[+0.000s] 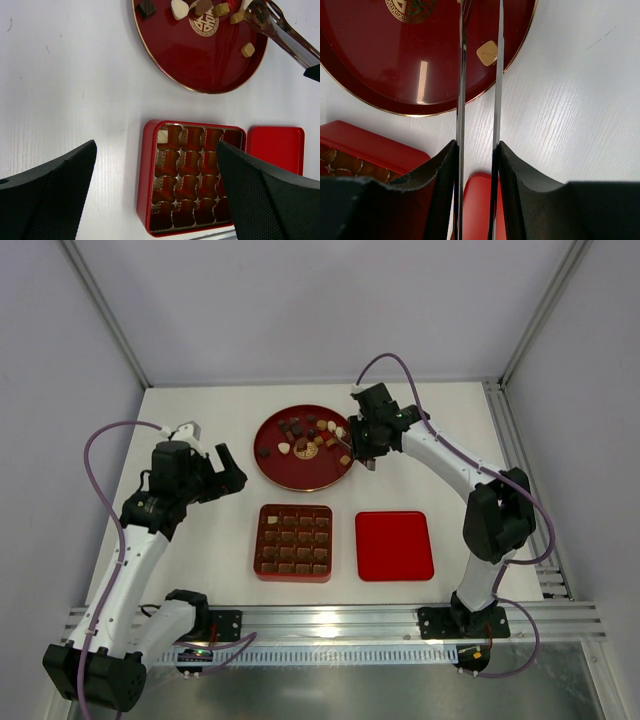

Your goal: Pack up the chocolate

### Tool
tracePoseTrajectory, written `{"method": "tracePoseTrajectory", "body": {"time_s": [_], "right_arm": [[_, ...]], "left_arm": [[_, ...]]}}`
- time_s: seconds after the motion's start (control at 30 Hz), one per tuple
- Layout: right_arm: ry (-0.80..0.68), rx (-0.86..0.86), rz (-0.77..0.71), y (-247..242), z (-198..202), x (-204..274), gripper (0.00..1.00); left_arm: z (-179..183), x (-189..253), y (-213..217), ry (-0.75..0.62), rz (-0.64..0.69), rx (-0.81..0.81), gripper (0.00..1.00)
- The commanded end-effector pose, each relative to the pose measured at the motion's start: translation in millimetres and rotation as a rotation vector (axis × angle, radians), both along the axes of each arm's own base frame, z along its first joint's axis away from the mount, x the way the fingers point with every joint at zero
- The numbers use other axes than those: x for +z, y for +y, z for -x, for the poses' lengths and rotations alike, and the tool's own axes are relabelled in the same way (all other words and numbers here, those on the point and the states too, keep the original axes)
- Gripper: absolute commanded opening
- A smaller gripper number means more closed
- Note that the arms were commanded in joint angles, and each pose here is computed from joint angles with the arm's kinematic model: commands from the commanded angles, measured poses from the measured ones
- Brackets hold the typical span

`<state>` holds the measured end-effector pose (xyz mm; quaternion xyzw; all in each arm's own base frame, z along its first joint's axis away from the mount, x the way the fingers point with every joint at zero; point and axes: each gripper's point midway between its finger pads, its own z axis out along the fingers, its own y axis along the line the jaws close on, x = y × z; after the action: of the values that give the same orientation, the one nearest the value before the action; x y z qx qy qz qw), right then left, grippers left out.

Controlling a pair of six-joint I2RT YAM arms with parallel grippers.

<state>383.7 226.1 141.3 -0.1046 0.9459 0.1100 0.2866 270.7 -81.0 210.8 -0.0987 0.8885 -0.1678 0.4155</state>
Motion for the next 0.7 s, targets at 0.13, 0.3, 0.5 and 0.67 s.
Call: {"method": "tracePoseTrajectory", "body": {"time_s": [0.13, 0.3, 0.5, 0.67], "right_arm": [[-0.050, 0.011, -0.030, 8, -12, 19, 0.39], [-0.019, 0.032, -0.050, 12, -6, 7, 0.39], [0.008, 0.039, -0.065, 12, 4, -1, 0.38], [0.015, 0.053, -0.061, 15, 18, -3, 0.39]], "left_arm": [[0, 5, -2, -0.022, -0.001, -0.020, 1.00], [0, 5, -1, -0.023, -0.003, -0.018, 1.00], [0, 5, -2, -0.021, -0.002, -0.020, 1.00], [0, 5, -2, -0.021, -0.002, -0.021, 1.00]]}}
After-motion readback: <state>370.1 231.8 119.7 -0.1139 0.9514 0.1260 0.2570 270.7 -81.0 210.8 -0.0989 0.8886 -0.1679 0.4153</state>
